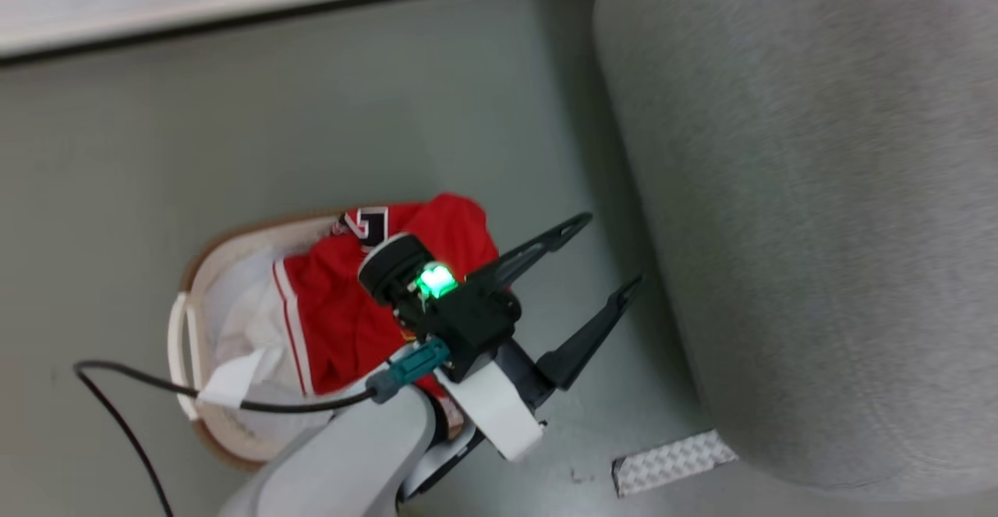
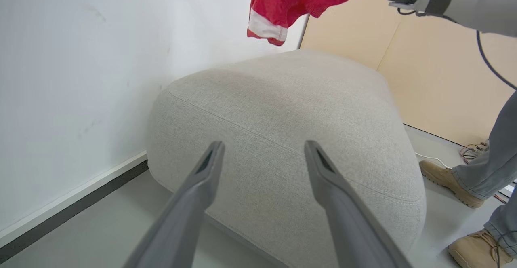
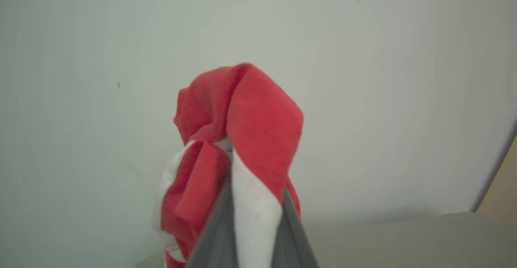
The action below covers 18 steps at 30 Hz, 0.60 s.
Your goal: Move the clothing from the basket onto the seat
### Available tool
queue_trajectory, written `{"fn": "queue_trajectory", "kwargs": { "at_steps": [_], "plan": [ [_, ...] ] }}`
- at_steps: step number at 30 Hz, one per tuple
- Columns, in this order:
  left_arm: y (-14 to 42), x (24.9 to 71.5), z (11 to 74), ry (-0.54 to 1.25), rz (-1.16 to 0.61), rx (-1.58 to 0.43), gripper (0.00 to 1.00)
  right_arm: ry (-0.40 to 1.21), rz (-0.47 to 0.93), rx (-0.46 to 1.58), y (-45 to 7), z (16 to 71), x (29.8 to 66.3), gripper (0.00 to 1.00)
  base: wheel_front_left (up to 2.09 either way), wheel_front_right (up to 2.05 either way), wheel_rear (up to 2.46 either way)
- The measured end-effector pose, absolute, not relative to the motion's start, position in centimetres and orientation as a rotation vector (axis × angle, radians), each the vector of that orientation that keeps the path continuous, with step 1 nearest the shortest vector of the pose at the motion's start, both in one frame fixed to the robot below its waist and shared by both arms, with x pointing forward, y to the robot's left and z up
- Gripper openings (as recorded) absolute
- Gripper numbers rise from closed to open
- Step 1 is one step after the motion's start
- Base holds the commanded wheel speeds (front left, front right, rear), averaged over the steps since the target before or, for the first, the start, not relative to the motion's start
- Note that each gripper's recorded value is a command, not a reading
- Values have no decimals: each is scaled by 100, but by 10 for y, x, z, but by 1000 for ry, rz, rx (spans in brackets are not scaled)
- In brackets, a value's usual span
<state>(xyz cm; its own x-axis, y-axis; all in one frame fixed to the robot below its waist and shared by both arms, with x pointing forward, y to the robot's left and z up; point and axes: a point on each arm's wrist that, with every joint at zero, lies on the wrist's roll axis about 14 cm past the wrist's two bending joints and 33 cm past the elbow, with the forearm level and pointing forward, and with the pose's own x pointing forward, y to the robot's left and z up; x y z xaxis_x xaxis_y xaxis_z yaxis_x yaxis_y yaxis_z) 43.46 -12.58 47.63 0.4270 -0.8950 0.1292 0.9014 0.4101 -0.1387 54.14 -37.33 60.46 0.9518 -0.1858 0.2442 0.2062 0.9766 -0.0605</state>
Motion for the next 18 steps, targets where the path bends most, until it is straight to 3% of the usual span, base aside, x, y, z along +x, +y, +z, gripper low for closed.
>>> {"fn": "queue_trajectory", "kwargs": {
  "at_steps": [9, 18],
  "plan": [
    [-98, 459, 411, 88, -1036, -208, 100, -181, -356, -143, -428, 577, 608, 0, 0, 0, 0],
    [-73, 460, 379, 169, -962, -194, 100, 93, -478, -67, -449, 463, 608, 0, 0, 0, 0]
  ]
}}
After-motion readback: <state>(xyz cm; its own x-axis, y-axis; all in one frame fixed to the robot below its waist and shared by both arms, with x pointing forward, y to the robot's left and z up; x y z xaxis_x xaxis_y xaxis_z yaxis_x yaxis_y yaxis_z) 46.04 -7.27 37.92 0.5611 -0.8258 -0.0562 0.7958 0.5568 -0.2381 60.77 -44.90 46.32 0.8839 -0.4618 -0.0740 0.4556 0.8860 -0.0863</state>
